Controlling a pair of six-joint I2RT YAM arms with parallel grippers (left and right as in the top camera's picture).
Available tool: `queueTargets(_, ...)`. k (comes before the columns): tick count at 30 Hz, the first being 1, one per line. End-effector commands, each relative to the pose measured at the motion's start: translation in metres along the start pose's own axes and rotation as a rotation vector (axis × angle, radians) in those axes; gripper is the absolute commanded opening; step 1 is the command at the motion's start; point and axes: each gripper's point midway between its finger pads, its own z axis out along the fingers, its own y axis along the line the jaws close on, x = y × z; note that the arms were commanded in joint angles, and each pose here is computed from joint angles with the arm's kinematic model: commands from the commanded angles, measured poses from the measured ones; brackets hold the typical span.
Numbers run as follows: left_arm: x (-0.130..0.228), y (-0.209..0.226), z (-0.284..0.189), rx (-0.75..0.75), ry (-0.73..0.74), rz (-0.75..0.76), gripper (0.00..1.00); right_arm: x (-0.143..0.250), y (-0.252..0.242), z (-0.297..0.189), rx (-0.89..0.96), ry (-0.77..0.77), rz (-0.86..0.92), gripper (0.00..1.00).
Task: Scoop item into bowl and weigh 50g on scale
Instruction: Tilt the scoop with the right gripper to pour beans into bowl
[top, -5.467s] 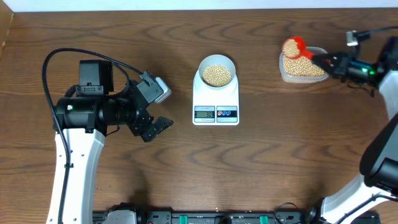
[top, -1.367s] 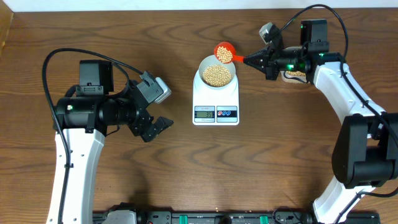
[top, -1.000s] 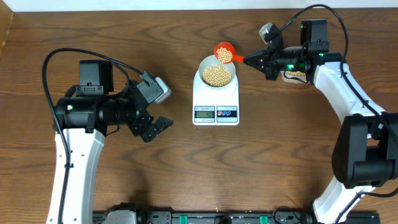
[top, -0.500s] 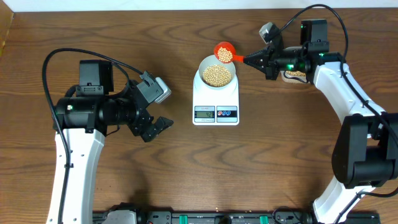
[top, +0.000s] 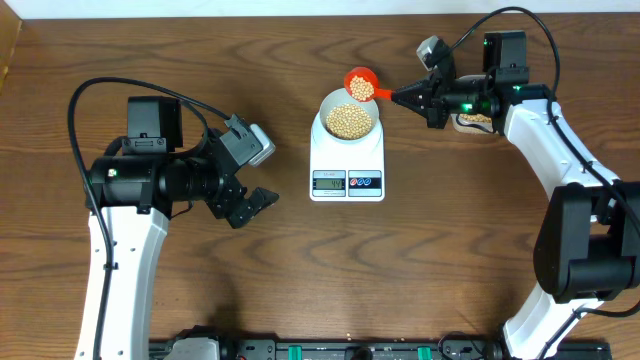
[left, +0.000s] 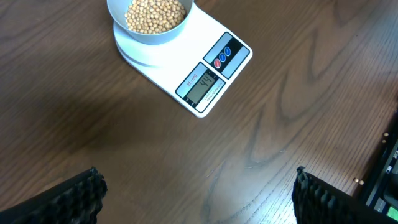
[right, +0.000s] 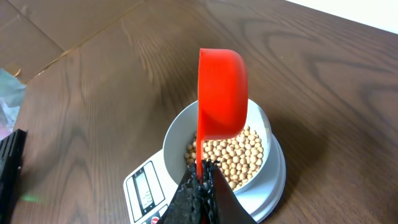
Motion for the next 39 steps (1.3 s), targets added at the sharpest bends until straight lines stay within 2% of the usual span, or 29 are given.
queueTargets(1, -0.0031, 0.0034, -0.0032, -0.012, -0.002, 0.020, 0.98, 0.0009, 0.0038, 0.0039, -0.021, -0.001, -0.016, 0.01)
queueTargets(18, -0.0032, 0.0033, -0.0032, -0.012, -0.002, 0.020, 0.98, 0.0042, -0.0029, 0.0044, 0.015, 0.016, -0.022, 0.01)
queueTargets(21, -0.0032, 0.0033, -0.0032, -0.012, -0.002, 0.020, 0.98, -0.0012, 0.0068, 0.0036, -0.038, -0.011, -0.026, 0.01)
queueTargets(39, -0.0031, 0.0034, -0.0032, -0.012, -0.002, 0.020, 0.98, 0.0006, 0.0057, 0.0039, -0.033, -0.004, -0.015, 0.01)
